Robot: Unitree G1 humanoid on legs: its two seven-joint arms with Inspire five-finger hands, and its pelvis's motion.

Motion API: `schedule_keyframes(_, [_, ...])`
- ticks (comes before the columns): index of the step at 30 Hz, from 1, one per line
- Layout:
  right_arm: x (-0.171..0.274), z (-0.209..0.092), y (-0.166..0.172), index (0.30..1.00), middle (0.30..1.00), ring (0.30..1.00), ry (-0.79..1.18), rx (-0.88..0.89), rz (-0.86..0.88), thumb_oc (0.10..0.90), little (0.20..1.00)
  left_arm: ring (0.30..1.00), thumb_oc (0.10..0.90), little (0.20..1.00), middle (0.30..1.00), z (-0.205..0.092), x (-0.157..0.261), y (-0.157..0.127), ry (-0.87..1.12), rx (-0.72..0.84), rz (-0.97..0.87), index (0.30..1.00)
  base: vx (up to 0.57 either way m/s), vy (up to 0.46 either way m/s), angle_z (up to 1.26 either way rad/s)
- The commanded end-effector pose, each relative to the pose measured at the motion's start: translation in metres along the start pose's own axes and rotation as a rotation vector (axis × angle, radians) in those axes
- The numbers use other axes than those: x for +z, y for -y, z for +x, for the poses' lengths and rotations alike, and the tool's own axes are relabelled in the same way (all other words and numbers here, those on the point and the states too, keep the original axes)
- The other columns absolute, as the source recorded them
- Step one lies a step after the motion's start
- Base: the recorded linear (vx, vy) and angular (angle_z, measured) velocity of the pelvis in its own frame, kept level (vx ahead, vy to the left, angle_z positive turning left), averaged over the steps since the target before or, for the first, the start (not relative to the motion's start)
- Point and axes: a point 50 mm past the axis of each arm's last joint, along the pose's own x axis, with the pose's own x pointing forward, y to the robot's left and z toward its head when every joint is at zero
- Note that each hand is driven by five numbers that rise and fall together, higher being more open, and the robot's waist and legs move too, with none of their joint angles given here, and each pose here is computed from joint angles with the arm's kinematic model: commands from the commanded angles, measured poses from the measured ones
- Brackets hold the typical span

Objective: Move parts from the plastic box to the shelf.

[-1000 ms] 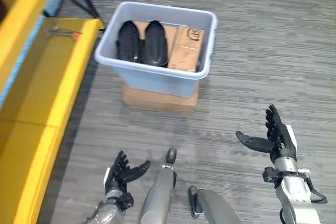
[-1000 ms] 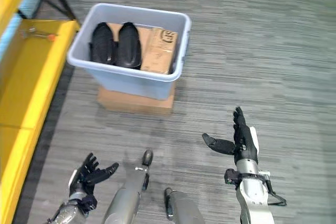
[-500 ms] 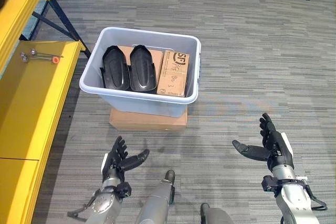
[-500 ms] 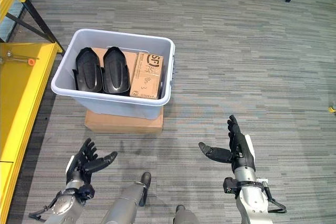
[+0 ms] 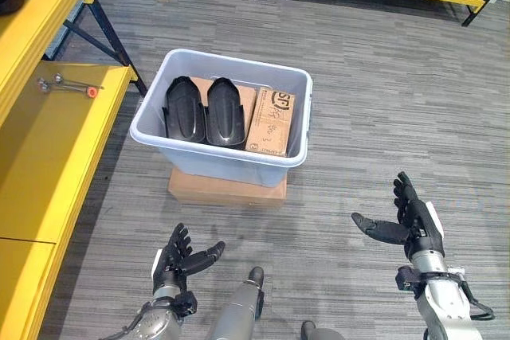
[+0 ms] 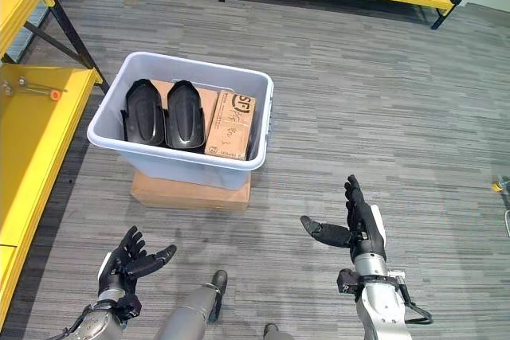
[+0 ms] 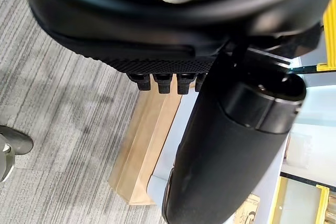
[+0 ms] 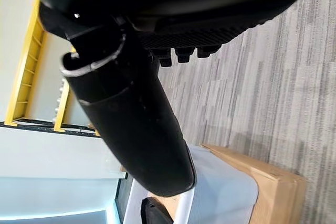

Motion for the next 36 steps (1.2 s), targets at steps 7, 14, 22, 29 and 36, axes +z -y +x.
schedule_keyframes(7, [0.03, 0.011, -0.009, 1.0, 1.0, 1.0, 0.175, 0.027, 0.047, 0.9, 1.0, 1.0, 0.9, 1.0, 1.0, 0.004, 0.046, -0.021, 0.195, 0.03, 0.097, 1.0, 0.14, 0.073, 0.06])
schedule_keyframes(14, [0.026, 0.007, -0.005, 1.0, 1.0, 1.0, 0.154, 0.046, 0.027, 0.9, 1.0, 1.0, 0.9, 1.0, 1.0, 0.0, 0.027, -0.016, 0.133, 0.035, 0.039, 1.0, 0.17, -0.135, 0.43])
schedule_keyframes(22, [0.026, 0.005, -0.001, 1.0, 1.0, 1.0, 0.148, 0.051, 0.028, 0.9, 1.0, 1.0, 0.9, 1.0, 1.0, -0.005, 0.017, -0.012, 0.086, 0.002, 0.021, 1.0, 0.12, -0.159, 0.27])
schedule_keyframes(29, [0.027, 0.002, -0.001, 1.0, 1.0, 1.0, 0.145, 0.066, 0.031, 0.9, 1.0, 1.0, 0.9, 1.0, 1.0, -0.007, 0.016, -0.012, 0.078, -0.011, 0.044, 1.0, 0.07, -0.047, -0.01])
schedule_keyframes(36, [0.029, 0.003, -0.002, 1.0, 1.0, 1.0, 0.157, 0.066, 0.024, 0.9, 1.0, 1.0, 0.9, 1.0, 1.0, -0.007, 0.017, -0.012, 0.087, -0.011, 0.045, 1.0, 0.05, -0.028, 0.06])
